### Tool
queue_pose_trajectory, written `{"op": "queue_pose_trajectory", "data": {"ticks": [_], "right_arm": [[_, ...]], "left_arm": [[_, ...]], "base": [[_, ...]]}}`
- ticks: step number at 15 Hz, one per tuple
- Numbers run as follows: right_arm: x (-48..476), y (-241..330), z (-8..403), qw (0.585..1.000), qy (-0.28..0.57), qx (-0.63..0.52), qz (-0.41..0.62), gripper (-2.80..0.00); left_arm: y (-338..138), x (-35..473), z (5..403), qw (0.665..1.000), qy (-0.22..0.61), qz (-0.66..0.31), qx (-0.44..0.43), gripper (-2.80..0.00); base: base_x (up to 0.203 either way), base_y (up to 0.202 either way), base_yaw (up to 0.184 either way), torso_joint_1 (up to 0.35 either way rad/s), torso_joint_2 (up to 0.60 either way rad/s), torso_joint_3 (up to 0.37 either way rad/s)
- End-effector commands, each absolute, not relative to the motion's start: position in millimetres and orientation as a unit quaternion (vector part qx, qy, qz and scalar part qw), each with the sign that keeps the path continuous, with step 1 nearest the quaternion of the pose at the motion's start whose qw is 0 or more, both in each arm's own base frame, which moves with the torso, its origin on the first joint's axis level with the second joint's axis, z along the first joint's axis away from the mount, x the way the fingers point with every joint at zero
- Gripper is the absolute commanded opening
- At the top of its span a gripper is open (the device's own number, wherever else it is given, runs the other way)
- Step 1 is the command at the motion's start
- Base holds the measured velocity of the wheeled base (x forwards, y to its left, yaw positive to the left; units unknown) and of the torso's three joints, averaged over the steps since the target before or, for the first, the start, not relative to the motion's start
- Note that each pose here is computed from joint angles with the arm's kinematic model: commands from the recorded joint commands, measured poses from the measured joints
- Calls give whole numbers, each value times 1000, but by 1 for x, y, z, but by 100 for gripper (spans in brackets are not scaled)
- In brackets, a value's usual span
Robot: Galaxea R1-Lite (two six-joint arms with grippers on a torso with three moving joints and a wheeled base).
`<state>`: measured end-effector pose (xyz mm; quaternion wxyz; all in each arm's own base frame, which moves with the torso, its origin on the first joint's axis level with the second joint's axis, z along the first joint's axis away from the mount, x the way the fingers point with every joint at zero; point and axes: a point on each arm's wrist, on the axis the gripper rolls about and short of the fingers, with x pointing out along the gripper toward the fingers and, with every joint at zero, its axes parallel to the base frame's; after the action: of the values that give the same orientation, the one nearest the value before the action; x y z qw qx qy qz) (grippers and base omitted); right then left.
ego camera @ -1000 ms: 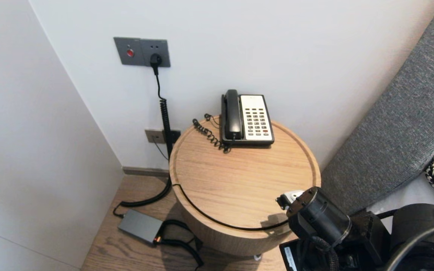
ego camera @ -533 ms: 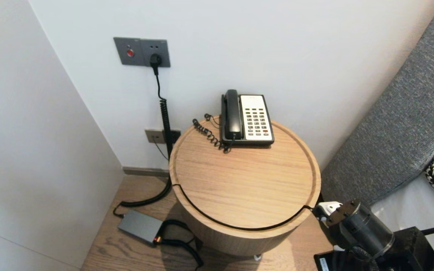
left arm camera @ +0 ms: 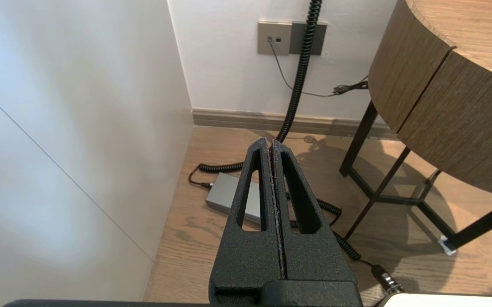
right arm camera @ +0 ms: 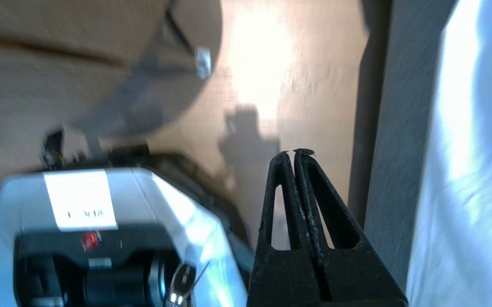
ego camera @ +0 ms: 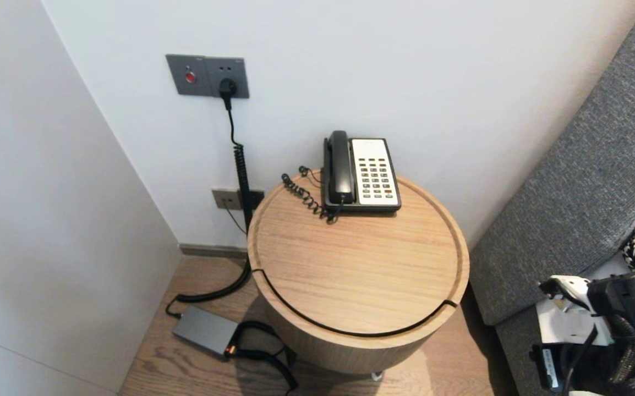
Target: Open the nightstand drawer
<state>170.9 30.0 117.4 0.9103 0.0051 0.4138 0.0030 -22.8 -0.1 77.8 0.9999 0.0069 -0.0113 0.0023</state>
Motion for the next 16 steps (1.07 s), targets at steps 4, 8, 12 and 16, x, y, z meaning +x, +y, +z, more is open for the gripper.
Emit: {"op": "queue_pose_trajectory", "data": {"ticks": [4, 8, 12, 16], "right_arm": [[127, 13, 164, 958, 286, 18, -5, -280], [88, 4, 172, 971, 230, 19, -56, -280], [56, -4, 143, 962, 226, -3, -154, -280], [35, -7, 124, 961, 207, -7, -184, -280]], "left_arm": [[0, -22, 74, 1000, -6, 3, 7, -280], [0, -22, 74, 1000, -5, 2, 7, -280], [0, -22, 74, 1000, -5, 2, 7, -280], [0, -22, 74, 1000, -5, 2, 7, -280]], "base": [[0, 0, 0, 0, 0, 0], [0, 0, 0, 0, 0, 0], [0, 0, 0, 0, 0, 0], [0, 0, 0, 0, 0, 0]]}}
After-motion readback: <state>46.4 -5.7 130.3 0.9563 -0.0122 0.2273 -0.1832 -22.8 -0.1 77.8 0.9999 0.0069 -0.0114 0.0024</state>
